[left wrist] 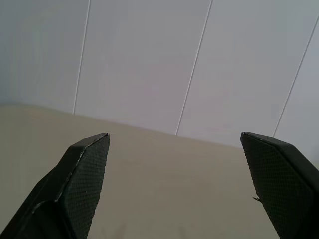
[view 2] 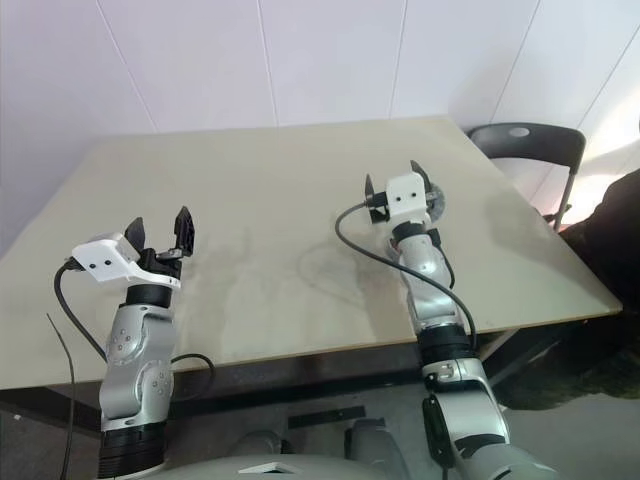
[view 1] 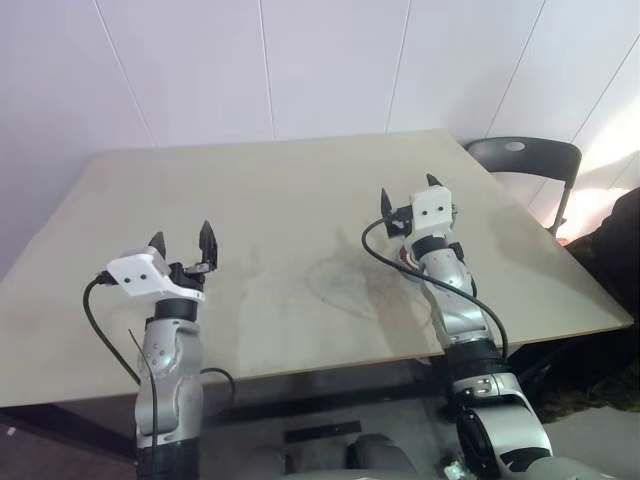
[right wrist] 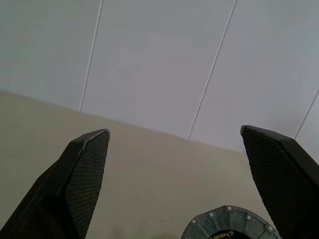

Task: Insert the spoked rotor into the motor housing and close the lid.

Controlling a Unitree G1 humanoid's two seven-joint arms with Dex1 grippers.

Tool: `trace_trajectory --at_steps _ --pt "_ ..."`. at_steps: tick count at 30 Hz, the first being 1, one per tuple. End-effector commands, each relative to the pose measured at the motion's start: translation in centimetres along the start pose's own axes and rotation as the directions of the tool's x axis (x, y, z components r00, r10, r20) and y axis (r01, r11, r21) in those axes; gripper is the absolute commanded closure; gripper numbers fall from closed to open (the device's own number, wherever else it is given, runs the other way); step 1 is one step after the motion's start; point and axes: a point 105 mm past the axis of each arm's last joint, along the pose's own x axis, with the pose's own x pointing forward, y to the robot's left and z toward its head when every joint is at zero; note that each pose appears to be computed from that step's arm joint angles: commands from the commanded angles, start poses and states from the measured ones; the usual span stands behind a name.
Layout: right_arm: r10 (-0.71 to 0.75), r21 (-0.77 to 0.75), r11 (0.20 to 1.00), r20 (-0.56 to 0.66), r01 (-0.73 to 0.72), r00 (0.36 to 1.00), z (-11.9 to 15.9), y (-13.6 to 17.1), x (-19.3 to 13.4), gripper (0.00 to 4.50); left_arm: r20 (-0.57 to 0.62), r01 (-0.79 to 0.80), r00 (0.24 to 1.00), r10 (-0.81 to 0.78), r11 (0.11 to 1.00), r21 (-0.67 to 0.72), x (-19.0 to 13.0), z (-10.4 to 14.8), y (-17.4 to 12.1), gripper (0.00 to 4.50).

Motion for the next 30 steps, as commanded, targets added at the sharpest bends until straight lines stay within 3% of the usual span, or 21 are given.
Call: trace_trajectory --at_steps 1,30 --pt "-0.026 -0.010 1.000 0.051 0.026 0.998 1.5 -0.8 0.5 0.06 0.046 0.027 0.999 -0.027 1.000 0.005 0.4 1.2 -0.7 0.04" --pt "0.022 -0.021 1.000 0.075 -0.021 0.997 1.9 0.1 1.4 0.06 0.051 0.023 0.998 -0.025 0.999 0.026 0.4 1.1 -0.8 0.04"
